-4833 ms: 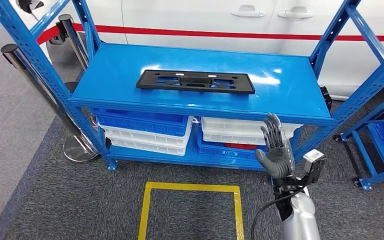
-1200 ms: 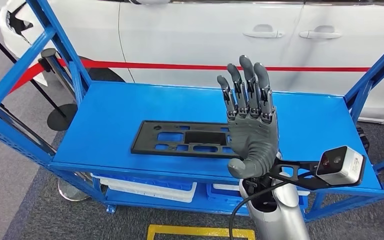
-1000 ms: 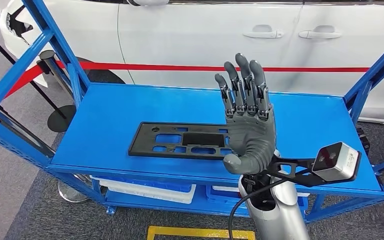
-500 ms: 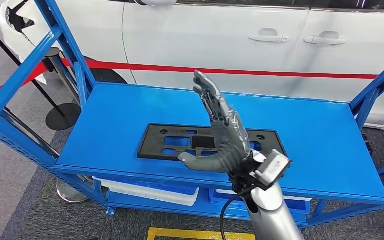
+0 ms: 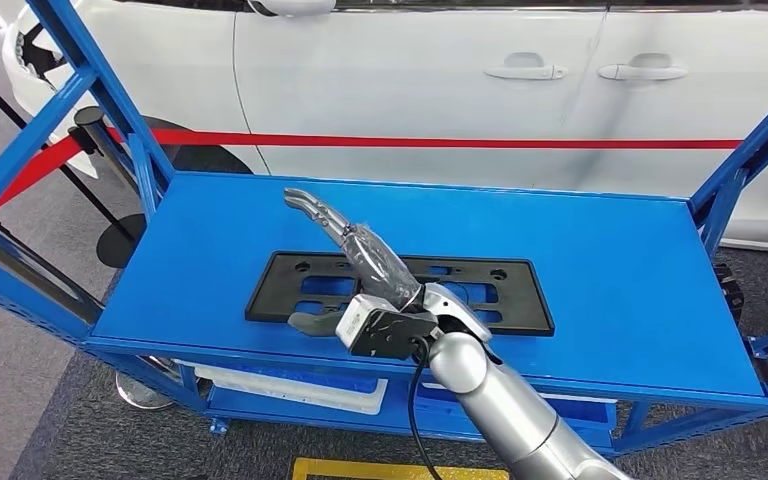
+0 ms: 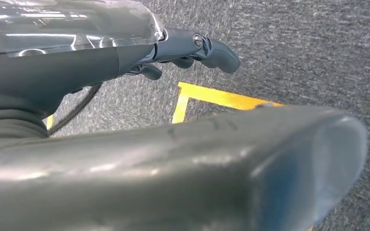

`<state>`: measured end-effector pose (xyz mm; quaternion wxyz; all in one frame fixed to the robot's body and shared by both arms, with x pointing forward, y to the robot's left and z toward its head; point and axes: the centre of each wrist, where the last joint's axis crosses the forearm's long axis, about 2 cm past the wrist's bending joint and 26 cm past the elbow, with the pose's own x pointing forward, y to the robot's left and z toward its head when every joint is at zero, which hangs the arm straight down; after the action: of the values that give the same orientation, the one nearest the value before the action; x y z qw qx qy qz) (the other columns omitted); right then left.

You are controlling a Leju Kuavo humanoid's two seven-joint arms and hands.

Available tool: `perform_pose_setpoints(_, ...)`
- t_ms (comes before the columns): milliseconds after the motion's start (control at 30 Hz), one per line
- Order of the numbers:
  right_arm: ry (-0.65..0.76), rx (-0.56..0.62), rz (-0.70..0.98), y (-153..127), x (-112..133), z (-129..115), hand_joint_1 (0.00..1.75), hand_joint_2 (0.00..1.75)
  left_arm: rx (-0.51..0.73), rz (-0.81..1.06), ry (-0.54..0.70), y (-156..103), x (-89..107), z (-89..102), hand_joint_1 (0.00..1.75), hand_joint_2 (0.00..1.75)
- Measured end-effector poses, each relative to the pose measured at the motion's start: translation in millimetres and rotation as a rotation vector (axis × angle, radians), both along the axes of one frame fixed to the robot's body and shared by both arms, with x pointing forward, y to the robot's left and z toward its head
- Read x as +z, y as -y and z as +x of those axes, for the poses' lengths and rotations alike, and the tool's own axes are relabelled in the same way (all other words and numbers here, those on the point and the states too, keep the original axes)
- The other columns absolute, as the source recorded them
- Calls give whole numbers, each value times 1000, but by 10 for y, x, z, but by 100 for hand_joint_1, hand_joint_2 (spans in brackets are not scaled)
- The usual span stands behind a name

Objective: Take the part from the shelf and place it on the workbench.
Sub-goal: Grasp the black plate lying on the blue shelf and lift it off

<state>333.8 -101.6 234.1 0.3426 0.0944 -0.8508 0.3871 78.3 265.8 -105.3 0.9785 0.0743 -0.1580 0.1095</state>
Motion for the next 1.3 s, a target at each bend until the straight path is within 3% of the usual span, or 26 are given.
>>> perform_pose_setpoints(367,10,-1,-126,-49,-52,120,0,175,-4,2,8,-25,5,32,0,0)
perform_pose_setpoints(567,-36,-28,-314,63,-326,286,0,175,-18,-7,14,-23,7,45,0,0)
perform_pose_setpoints(1000,-72,-41,-536,112,-607,448,0,175,-21,-11,9,-28,6,43,0,0)
perform_pose_setpoints(1300,-104,-36,-577,7,-614,535,0,175,-11,-27,5,-45,11,75,0,0)
